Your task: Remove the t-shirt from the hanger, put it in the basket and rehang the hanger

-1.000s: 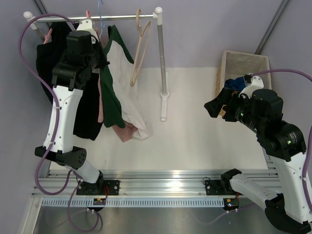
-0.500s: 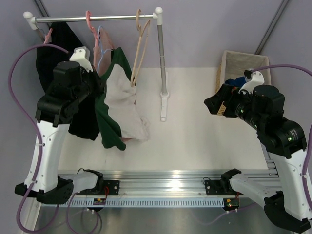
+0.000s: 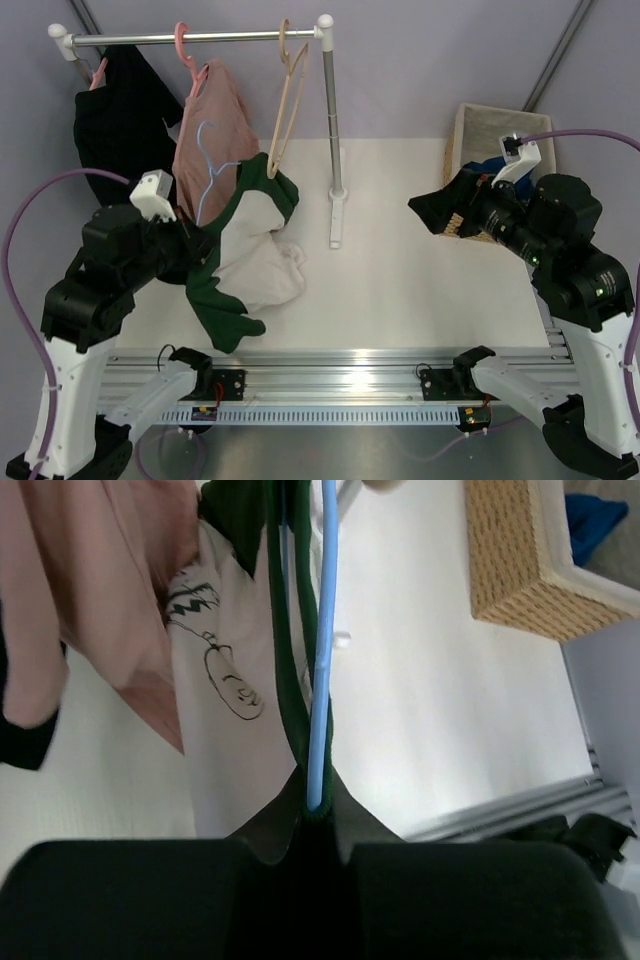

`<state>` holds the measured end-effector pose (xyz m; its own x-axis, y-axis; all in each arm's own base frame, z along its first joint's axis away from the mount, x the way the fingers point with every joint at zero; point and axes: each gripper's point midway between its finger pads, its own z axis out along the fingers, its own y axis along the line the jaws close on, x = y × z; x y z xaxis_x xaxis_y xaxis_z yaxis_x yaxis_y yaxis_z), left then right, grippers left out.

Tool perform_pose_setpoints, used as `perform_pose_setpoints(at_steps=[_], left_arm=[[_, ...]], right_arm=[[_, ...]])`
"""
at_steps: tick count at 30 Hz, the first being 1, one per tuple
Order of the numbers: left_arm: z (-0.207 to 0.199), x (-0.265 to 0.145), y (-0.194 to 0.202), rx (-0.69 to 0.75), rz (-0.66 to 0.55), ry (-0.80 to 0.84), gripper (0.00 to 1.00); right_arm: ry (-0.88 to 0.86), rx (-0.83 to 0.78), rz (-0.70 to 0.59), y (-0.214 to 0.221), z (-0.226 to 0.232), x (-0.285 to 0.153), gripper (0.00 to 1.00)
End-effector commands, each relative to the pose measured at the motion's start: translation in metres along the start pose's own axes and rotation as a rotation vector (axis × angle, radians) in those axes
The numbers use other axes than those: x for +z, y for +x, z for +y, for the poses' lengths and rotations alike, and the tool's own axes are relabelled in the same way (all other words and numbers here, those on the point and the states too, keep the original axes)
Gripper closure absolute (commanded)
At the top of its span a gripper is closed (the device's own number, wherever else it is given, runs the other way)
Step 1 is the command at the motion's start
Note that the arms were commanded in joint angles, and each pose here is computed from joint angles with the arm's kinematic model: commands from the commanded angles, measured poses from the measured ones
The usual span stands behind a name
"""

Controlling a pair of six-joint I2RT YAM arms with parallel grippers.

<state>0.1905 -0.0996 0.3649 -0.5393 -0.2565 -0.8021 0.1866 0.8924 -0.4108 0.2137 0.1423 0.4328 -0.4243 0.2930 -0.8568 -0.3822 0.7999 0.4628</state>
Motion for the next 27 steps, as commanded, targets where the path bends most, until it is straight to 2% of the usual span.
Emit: perform_pose_setpoints(at_steps=[1,4,8,12,16,18,22,27], left_arm=[[-0.021,-0.024,0.018,-0.042,0.018,0.136,1.0],[-0.036,-0.044,0.034,-0.053,0.044,0.247,1.0],[-0.057,-0.072,0.045,-0.056,0.055,0.389,1.0],[-0.074,-0.09,0.058,-0.062,0.106,0.52,1.0],[-0.083,-0.104,0.068,-0.075,0.15,0.588,1.0],[-0.08,-0.113,0.07,-0.075,0.147,0.566,1.0],[-0.078,-0.123,0.078,-0.083,0.179,0.555,1.0],[-0.086,-0.134,0.087,-0.091,0.226,0.623,1.0]], right_arm=[[-0.252,-0.064,-0.074,-0.019,0.048,-0.016,0.08],[-0.422,-0.114,-0.126,-0.029,0.077,-0.021,0.13],[-0.585,-0.096,-0.141,-0.041,0.107,-0.021,0.16],[-0.768,-0.09,-0.051,-0.038,0.133,-0.021,0.16],[-0.781,-0.128,-0.064,-0.041,0.135,-0.017,0.15],[-0.768,-0.149,-0.062,-0.042,0.133,-0.013,0.15],[-0.813,-0.151,-0.009,-0.035,0.136,-0.009,0.15],[-0.848,-0.149,0.029,-0.026,0.137,-0.006,0.14]])
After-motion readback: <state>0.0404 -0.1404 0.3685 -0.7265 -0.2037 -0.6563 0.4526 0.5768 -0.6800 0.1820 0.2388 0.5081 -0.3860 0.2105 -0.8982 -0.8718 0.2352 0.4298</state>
